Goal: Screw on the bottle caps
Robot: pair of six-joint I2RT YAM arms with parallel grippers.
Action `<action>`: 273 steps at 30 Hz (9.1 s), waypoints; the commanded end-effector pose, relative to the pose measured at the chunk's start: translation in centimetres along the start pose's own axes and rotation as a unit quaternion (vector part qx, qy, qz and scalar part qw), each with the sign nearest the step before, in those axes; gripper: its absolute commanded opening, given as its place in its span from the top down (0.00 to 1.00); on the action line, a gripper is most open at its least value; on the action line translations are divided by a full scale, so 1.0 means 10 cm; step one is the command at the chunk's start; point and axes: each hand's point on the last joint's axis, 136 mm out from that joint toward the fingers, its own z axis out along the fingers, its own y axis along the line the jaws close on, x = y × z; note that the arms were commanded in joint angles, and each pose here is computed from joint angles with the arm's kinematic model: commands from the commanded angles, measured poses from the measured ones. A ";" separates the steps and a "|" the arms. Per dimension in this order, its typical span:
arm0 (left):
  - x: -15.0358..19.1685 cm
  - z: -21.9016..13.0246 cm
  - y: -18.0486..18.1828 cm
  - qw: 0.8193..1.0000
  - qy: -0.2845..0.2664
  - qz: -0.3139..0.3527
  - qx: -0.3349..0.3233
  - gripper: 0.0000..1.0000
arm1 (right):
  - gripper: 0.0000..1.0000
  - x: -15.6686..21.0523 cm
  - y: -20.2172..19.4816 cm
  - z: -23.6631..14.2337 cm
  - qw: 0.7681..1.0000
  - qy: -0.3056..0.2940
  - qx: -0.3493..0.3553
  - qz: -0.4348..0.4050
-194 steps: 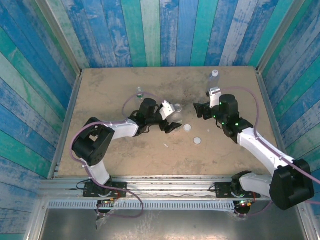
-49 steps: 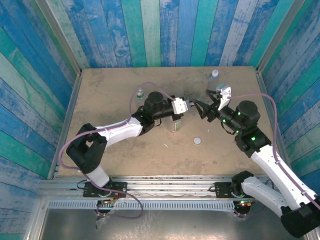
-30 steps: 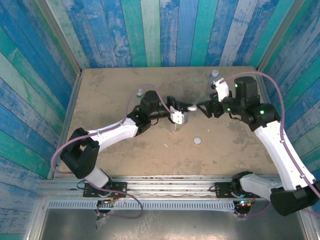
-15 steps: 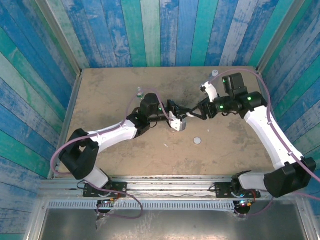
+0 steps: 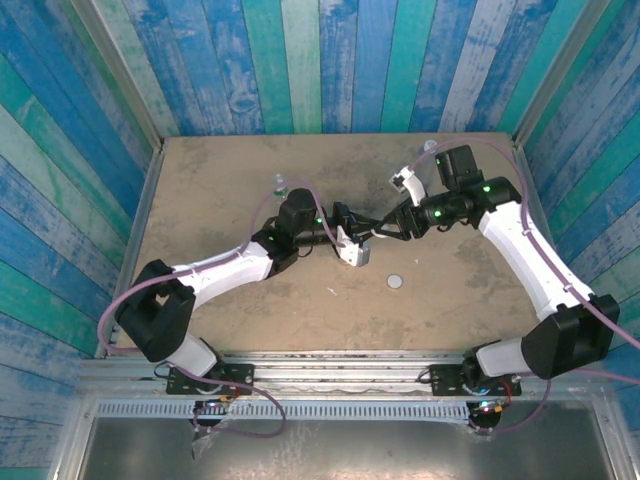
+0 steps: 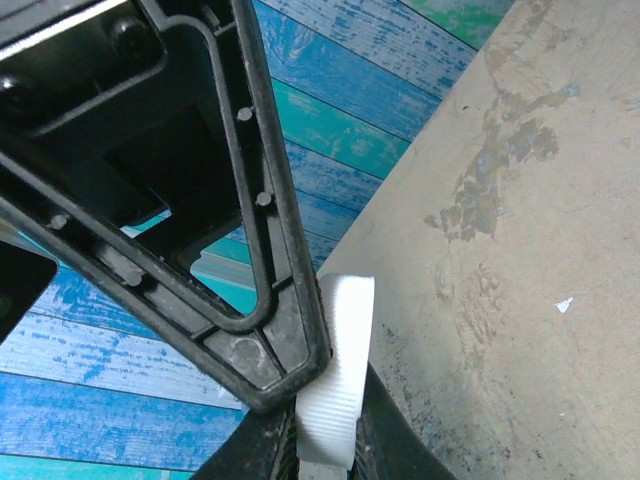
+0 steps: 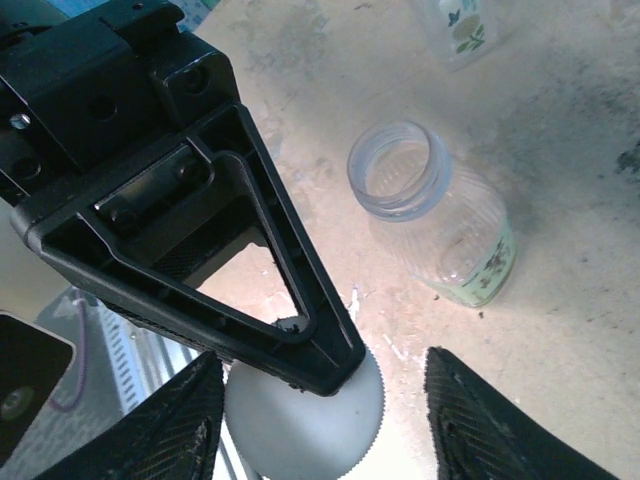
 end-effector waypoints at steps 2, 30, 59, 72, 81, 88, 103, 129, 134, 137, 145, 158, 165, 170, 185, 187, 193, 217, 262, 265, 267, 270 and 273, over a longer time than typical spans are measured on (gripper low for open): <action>-0.19 -0.11 0.20 0.999 -0.015 0.029 -0.031 0.88 | 0.45 -0.02 0.07 0.00 1.000 0.000 -0.024 0.000; -0.14 -0.09 0.22 1.000 -0.004 -0.001 -0.026 0.54 | 0.61 -0.01 0.04 0.02 1.000 0.004 -0.023 -0.001; 0.05 -1.11 0.58 0.899 -0.006 -0.350 -0.265 0.06 | 0.59 -0.36 -0.07 -0.07 0.997 -0.032 0.041 -0.056; 0.51 -0.92 -0.28 0.829 -0.029 -0.501 -0.248 0.06 | 0.58 -0.55 -0.05 0.20 0.996 -0.023 0.034 -0.076; 0.84 -0.49 -0.52 0.834 -0.022 -0.509 -0.210 0.05 | 0.58 -0.58 -0.05 0.25 0.996 -0.020 0.029 -0.079; 0.99 -0.38 -0.61 0.819 -0.034 -0.539 -0.196 0.03 | 0.58 -0.56 -0.05 0.25 0.996 -0.019 0.031 -0.080; 1.10 -0.23 -0.90 0.827 -0.018 -0.541 -0.155 0.19 | 0.57 -0.57 -0.06 0.31 0.996 -0.024 0.028 -0.085; 1.11 -0.13 -1.03 0.824 -0.016 -0.554 -0.118 0.41 | 0.56 -0.43 -0.22 0.68 0.991 0.033 0.076 -0.107; 1.12 -0.12 -1.02 0.818 -0.018 -0.562 -0.119 0.41 | 0.55 -0.38 -0.22 0.72 0.990 0.043 0.075 -0.110; 1.12 -0.10 -1.04 0.815 -0.020 -0.568 -0.116 0.41 | 0.54 -0.34 -0.23 0.74 0.989 0.050 0.079 -0.117; 1.10 -0.10 -1.00 0.809 -0.032 -0.575 -0.117 0.41 | 0.55 -0.27 -0.24 0.80 0.986 0.063 0.079 -0.129; 1.09 -0.09 -1.01 0.808 -0.035 -0.577 -0.111 0.40 | 0.55 -0.19 -0.39 0.78 0.982 0.084 0.119 -0.117; 1.10 -0.09 -1.06 0.812 -0.031 -0.573 -0.107 0.40 | 0.47 -0.29 -0.31 0.69 0.984 0.064 0.120 -0.118; 1.10 -0.08 -1.07 0.813 -0.030 -0.572 -0.105 0.40 | 0.40 -0.40 -0.28 0.62 0.984 0.038 0.127 -0.116; 1.12 -0.07 -1.12 0.813 -0.028 -0.573 -0.099 0.40 | 0.49 -0.37 -0.29 0.65 0.993 0.019 0.079 -0.084; 1.12 -0.07 -1.13 0.812 -0.027 -0.574 -0.099 0.40 | 0.51 -0.33 -0.21 0.68 0.995 0.020 0.049 -0.088; 1.13 -0.11 -1.11 0.813 -0.027 -0.572 -0.106 0.40 | 0.48 -0.29 -0.29 0.66 0.995 0.016 0.064 -0.071; 1.11 -1.05 -1.13 0.793 0.023 -0.582 -0.178 0.41 | 0.40 -0.46 -1.52 1.35 0.973 -0.032 0.224 0.032; 1.26 -1.28 -1.11 0.792 0.077 -0.567 -0.215 0.13 | 0.75 0.37 -1.73 2.21 0.969 0.132 0.204 0.040; 1.23 -1.31 -1.06 0.792 0.073 -0.564 -0.222 0.07 | 0.85 0.34 -1.72 2.18 0.969 0.128 0.206 0.038; 1.20 -1.33 -1.01 0.793 0.070 -0.560 -0.227 0.04 | 0.90 0.33 -1.71 2.18 0.970 0.127 0.206 0.038; 1.17 -1.38 -0.95 0.793 0.073 -0.556 -0.237 0.01 | 0.96 0.32 -1.71 2.16 0.970 0.124 0.207 0.036; 1.12 -1.45 -0.85 0.793 0.074 -0.549 -0.253 0.06 | 0.99 0.24 -1.68 2.10 0.972 0.103 0.210 0.030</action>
